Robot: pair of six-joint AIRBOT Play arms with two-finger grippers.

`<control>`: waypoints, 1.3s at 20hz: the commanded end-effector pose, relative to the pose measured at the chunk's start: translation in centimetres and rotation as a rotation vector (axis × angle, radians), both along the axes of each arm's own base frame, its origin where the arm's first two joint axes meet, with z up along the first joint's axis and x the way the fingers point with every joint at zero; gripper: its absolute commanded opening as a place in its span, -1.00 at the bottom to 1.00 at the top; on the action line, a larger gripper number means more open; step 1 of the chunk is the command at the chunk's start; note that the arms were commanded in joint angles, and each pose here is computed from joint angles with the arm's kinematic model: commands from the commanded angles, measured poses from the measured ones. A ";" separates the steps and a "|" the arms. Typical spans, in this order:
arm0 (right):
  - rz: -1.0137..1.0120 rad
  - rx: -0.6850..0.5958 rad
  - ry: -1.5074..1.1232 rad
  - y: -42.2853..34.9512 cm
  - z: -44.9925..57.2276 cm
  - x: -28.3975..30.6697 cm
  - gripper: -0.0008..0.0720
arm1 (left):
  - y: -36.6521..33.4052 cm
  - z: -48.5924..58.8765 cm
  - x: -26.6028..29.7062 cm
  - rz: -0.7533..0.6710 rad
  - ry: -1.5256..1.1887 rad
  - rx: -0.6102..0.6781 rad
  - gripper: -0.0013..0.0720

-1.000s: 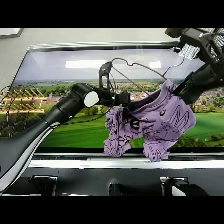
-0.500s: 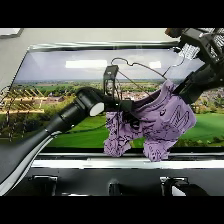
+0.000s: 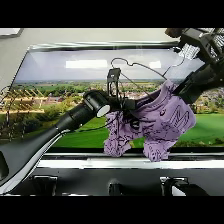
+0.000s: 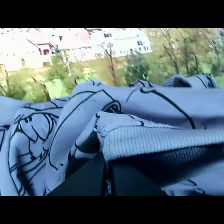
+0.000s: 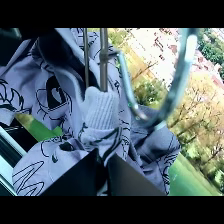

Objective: Fold the clothes and pants, and hang the long-sleeved shirts on hangers.

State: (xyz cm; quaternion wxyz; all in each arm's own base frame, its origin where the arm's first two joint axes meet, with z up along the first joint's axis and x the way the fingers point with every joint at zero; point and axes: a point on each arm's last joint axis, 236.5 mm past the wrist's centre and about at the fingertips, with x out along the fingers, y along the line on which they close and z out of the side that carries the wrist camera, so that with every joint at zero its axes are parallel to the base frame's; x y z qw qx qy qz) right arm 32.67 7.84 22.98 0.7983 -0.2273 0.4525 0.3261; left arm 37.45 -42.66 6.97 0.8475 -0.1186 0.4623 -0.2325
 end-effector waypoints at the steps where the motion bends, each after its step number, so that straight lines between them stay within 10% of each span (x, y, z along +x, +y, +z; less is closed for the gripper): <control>1: 0.004 -0.001 0.005 0.0 -0.1 -0.1 -0.86 | 1.0 -0.4 0.7 0.009 0.018 0.009 -0.89; 9: -0.037 0.005 0.052 -0.2 -0.2 -1.2 -0.86 | 5.0 3.9 4.3 -0.044 0.150 -0.273 -0.90; 26: 0.017 0.113 0.057 2.5 -0.2 -0.7 -0.87 | 11.1 5.1 9.8 0.125 0.177 -0.406 -0.90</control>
